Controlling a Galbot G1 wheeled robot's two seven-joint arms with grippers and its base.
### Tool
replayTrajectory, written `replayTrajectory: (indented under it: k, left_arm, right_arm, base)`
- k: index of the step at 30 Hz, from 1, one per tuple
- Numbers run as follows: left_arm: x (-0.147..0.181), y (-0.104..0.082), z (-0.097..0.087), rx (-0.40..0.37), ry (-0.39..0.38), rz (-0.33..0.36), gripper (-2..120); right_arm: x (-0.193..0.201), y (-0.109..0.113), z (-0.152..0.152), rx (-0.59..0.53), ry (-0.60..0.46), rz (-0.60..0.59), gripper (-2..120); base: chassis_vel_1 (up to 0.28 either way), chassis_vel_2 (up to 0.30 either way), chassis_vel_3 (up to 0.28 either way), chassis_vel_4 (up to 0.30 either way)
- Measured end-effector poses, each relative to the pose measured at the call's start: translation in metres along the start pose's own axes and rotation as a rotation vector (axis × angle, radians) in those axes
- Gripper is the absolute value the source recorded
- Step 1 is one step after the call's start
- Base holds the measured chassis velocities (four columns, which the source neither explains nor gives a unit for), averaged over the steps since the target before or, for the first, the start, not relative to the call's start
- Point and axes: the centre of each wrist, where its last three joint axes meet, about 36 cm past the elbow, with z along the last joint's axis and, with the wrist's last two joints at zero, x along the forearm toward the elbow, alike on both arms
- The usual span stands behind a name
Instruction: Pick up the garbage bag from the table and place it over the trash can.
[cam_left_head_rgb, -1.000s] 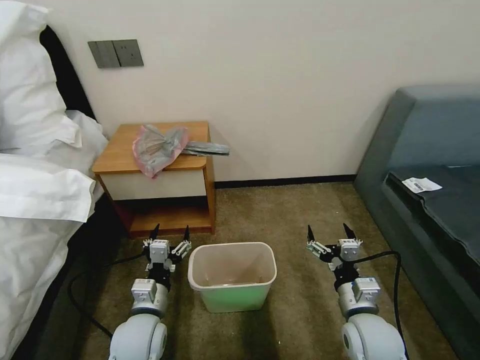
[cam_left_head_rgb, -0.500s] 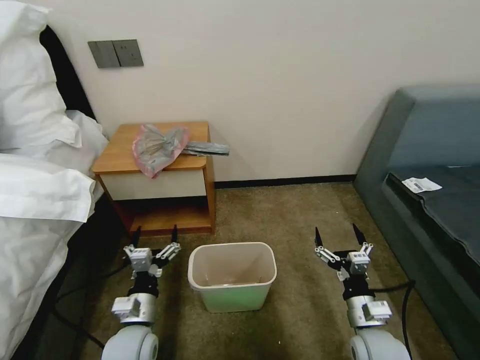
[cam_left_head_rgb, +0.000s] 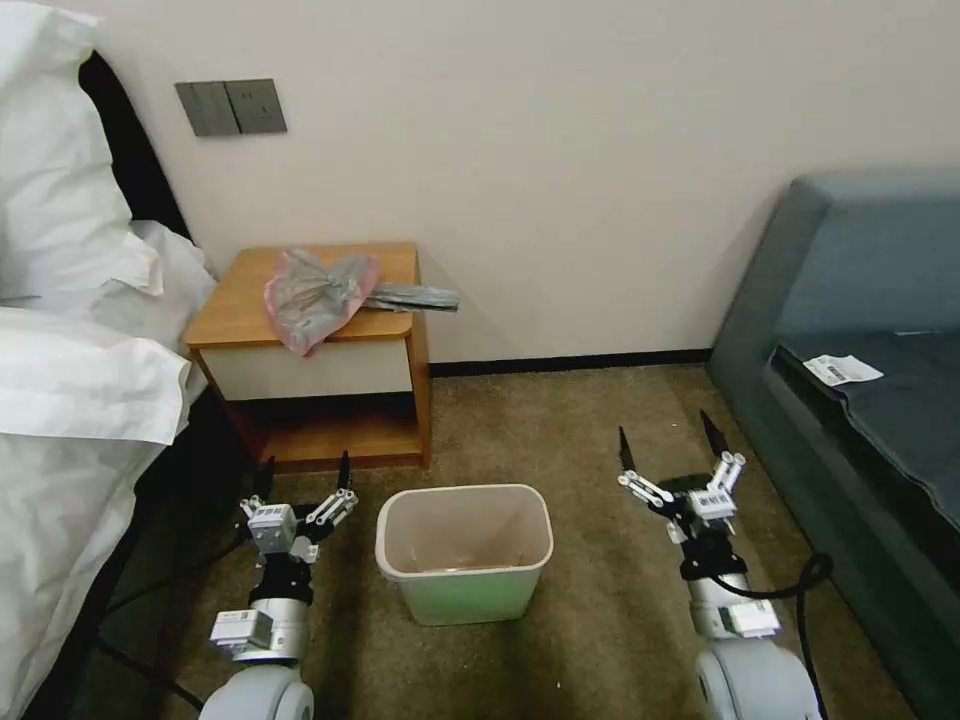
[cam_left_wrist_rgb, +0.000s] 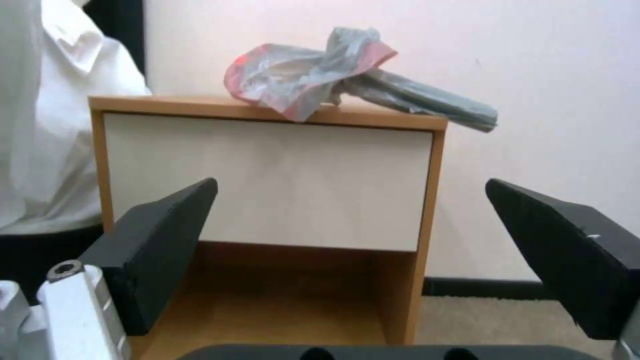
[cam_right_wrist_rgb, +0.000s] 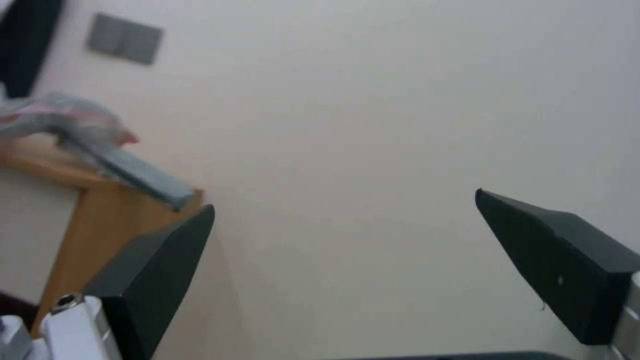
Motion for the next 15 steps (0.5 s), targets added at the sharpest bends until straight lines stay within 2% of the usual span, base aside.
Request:
replayTrajectory:
  k: [2, 6, 9, 10, 15]
  left_arm:
    - [0.0, -0.001, -0.003, -0.005, -0.014, -0.016, 100]
    - [0.001, 0.0, -0.006, -0.012, -0.023, -0.028, 100]
    - [0.003, 0.001, -0.01, -0.012, -0.03, -0.044, 100]
    - [0.003, 0.001, -0.01, -0.012, -0.03, -0.044, 100]
    - [0.002, 0.001, -0.003, -0.008, -0.018, -0.063, 100]
  right_arm:
    - [-0.023, -0.001, 0.003, 0.024, 0.004, -0.055, 100]
    - [-0.043, -0.004, 0.008, 0.064, 0.007, -0.106, 100]
    - [-0.086, -0.008, 0.025, 0.183, -0.001, -0.224, 100]
    - [-0.086, -0.008, 0.025, 0.183, -0.001, -0.224, 100]
    - [-0.134, -0.003, 0.045, 0.269, 0.046, -0.329, 100]
  base:
    - [0.0, 0.0, 0.0, 0.0]
    - [0.0, 0.0, 0.0, 0.0]
    - [0.0, 0.0, 0.0, 0.0]
    - [0.0, 0.0, 0.0, 0.0]
    - [0.0, 0.0, 0.0, 0.0]
